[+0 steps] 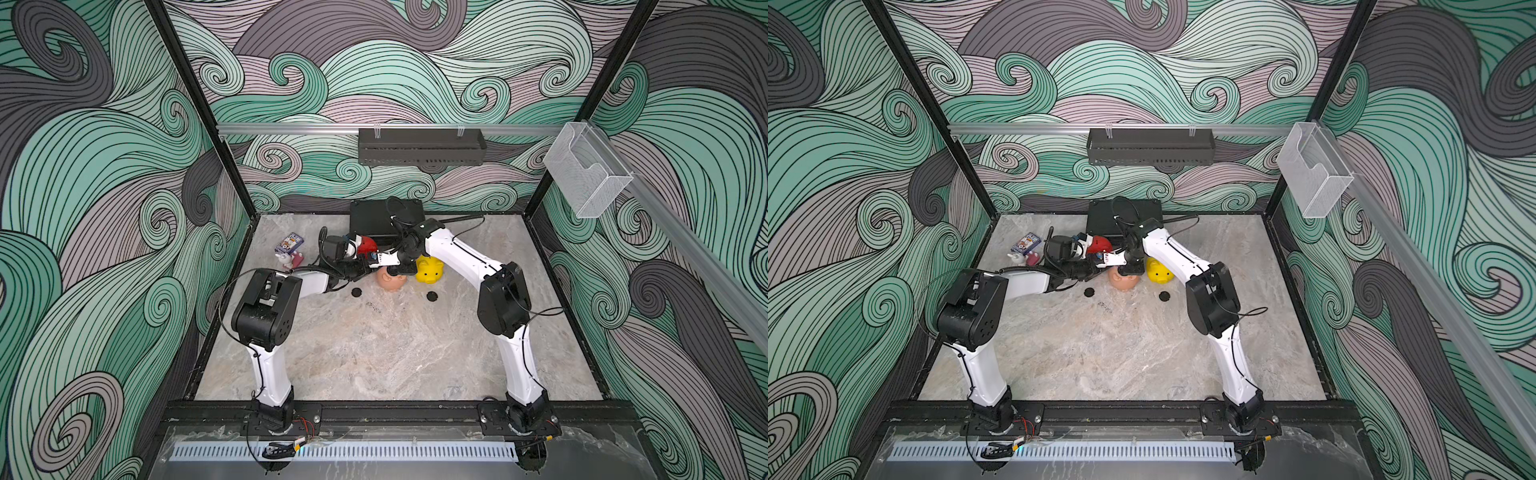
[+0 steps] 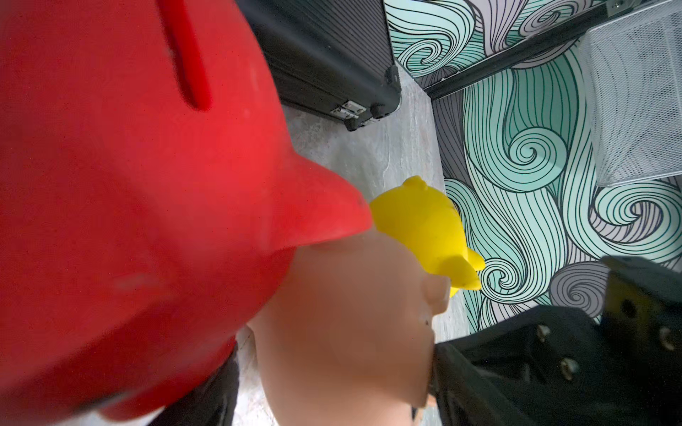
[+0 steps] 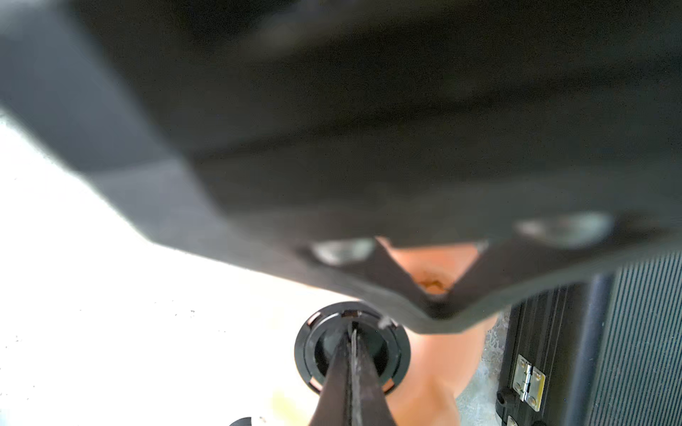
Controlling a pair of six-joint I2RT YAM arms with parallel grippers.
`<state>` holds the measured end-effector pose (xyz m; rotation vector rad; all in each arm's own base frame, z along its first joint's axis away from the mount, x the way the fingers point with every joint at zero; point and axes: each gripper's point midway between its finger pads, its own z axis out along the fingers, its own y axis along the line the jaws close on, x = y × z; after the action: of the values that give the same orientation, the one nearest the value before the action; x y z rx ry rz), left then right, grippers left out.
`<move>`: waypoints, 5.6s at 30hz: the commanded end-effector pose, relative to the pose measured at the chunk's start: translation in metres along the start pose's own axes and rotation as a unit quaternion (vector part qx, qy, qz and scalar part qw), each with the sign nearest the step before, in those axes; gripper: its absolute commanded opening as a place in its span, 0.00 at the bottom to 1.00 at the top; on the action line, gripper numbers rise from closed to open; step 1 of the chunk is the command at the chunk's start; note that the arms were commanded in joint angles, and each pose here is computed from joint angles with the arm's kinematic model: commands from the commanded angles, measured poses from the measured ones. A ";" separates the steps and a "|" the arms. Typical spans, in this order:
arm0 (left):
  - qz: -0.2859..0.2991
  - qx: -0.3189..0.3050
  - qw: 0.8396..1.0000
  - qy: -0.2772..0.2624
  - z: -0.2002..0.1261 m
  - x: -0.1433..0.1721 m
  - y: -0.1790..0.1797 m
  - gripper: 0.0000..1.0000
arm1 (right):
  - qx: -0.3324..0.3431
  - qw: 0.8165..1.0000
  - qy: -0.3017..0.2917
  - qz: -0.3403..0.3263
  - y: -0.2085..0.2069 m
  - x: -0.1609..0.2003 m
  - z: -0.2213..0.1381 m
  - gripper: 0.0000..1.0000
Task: Close piggy banks
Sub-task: Screw the knob on the piggy bank.
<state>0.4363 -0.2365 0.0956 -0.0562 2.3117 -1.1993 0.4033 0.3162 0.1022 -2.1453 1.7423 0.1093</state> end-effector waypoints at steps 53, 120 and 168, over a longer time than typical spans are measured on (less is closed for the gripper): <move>-0.016 0.018 1.000 -0.009 0.014 -0.015 0.004 0.77 | -0.055 0.998 0.018 0.026 0.024 0.019 0.021 0.00; -0.028 0.010 1.000 0.003 0.024 -0.005 0.016 0.72 | 0.004 0.931 0.078 0.356 0.013 0.017 0.021 0.00; -0.025 0.009 1.000 0.001 0.022 -0.005 0.013 0.72 | 0.082 0.735 0.090 0.667 0.006 0.025 0.011 0.00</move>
<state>0.4473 -0.2456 0.0898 -0.0918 2.3018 -1.2935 0.4078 0.3170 0.1013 -0.4509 2.8079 0.2297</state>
